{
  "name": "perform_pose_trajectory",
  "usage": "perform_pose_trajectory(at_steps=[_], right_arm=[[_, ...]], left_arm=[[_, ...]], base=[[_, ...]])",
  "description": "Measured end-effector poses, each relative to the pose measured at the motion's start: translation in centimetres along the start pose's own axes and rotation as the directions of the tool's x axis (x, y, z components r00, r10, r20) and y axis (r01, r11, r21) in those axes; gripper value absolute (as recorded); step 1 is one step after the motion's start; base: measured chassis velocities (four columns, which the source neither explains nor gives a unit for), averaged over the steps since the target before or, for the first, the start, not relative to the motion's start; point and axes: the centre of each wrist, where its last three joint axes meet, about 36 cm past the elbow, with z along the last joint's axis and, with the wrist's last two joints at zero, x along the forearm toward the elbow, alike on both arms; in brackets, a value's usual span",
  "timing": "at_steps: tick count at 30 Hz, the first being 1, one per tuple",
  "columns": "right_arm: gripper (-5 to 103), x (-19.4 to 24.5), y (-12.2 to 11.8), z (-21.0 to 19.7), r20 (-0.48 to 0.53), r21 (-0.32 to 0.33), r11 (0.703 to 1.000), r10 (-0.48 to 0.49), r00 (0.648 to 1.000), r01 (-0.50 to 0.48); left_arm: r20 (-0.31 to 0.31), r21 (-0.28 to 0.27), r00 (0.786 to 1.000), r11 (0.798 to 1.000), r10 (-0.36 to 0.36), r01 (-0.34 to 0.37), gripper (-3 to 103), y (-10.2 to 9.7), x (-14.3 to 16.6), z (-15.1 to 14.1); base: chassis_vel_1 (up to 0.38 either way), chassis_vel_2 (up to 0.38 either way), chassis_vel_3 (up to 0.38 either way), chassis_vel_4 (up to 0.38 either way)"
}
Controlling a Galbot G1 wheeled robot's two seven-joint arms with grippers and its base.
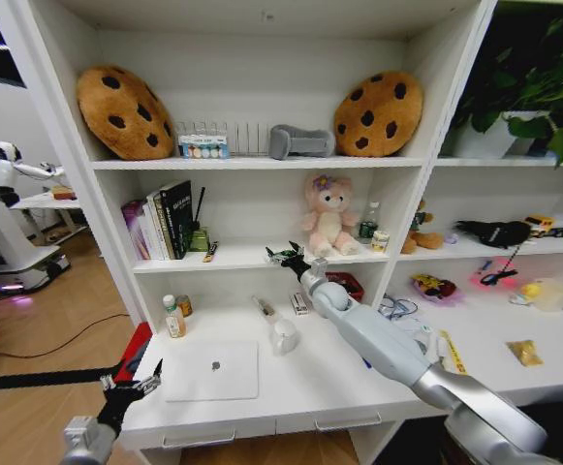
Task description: Organize the objects on the table.
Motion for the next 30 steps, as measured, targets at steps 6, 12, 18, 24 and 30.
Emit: perform_pose_trajectory(at_steps=[6,12,18,24,30], right_arm=[[100,2.9,0.6,-1.7,0.026,-0.006,1.000,-0.008,1.000,0.009],[100,9.0,1.3,-4.5,0.083,-0.019,0.999,-0.041,0.996,0.043],[100,12.6,0.4,-5.1,0.095,-0.015,1.000,-0.013,0.995,0.014],[100,19.0,-0.4,-4.0,0.073,0.003,0.999,0.054,0.996,-0.055],[100,22.7,-1.0,-3.5,0.074,0.042,0.994,0.095,0.993,-0.099]], left_arm=[[0.005,-0.005,1.000,1.000,-0.005,0.005,100,0.2,-0.1,-0.1],[0.000,-0.002,1.000,1.000,-0.006,0.006,100,-0.1,0.1,0.1],[0.004,-0.004,1.000,1.000,0.001,-0.001,100,-0.5,0.1,-0.1],[-0.001,-0.011,1.000,1.000,0.023,-0.023,100,-1.6,0.1,0.2],[0.004,-0.008,0.999,0.999,0.037,-0.037,100,-2.5,0.0,0.1]], base=[[0.000,0.000,0.000,0.000],[0.000,0.000,0.000,0.000],[0.000,0.000,0.000,0.000],[0.000,0.000,0.000,0.000],[0.000,0.000,0.000,0.000]])
